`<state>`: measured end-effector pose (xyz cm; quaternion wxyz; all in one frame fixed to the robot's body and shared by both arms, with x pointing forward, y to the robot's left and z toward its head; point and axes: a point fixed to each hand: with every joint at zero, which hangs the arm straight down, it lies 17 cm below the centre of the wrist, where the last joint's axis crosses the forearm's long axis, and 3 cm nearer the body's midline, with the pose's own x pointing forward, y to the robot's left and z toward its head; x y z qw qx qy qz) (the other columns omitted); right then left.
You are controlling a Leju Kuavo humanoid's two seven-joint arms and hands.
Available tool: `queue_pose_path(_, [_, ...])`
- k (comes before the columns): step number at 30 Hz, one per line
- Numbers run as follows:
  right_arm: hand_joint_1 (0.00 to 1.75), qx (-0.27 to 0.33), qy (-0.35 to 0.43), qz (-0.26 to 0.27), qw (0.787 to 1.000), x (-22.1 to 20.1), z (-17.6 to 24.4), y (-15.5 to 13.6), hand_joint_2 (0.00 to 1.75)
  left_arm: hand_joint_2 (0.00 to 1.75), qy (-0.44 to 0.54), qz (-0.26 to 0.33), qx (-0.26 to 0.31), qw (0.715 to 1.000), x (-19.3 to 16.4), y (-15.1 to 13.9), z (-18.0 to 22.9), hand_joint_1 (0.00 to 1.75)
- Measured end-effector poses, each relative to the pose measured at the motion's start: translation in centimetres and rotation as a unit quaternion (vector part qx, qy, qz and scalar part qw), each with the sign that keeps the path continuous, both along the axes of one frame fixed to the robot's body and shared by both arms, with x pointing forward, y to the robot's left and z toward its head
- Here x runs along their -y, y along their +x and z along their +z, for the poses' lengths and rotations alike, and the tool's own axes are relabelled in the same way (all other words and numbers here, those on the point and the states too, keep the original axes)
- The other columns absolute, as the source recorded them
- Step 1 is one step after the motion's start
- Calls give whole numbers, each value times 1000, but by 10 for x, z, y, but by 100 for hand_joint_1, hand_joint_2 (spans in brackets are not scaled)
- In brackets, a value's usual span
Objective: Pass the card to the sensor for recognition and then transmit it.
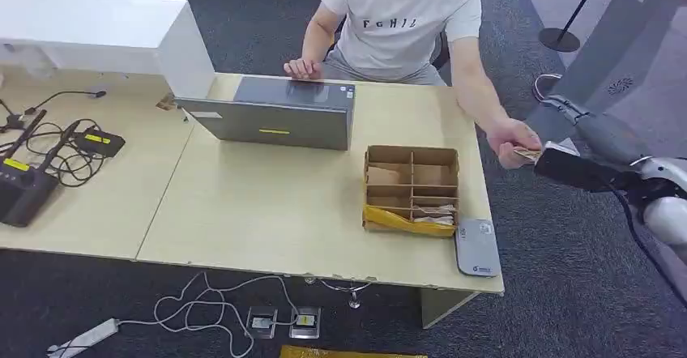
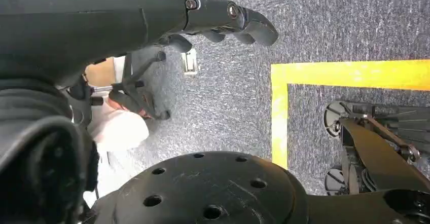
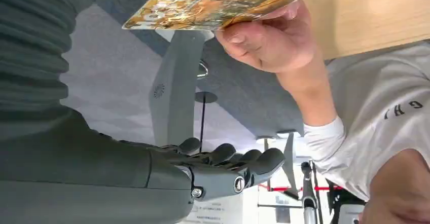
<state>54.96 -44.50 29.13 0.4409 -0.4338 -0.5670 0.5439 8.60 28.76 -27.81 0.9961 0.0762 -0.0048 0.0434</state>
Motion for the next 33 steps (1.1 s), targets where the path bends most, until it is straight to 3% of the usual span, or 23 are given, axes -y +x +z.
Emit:
queue_pose_path(1, [175,0,-3,-3,1000,1,-1,0,175,0,1,0,-1,1000,0,0,0,0])
queue_pose_path(21, [175,12,-15,-11,1000,11,4,-2,175,0,8,3,-6,1000,-3,-2,0,0])
queue_pose_path(33, [175,-51,-16,0,999,-4,-65,-19,175,0,10,1,-5,1000,-4,-2,0,0])
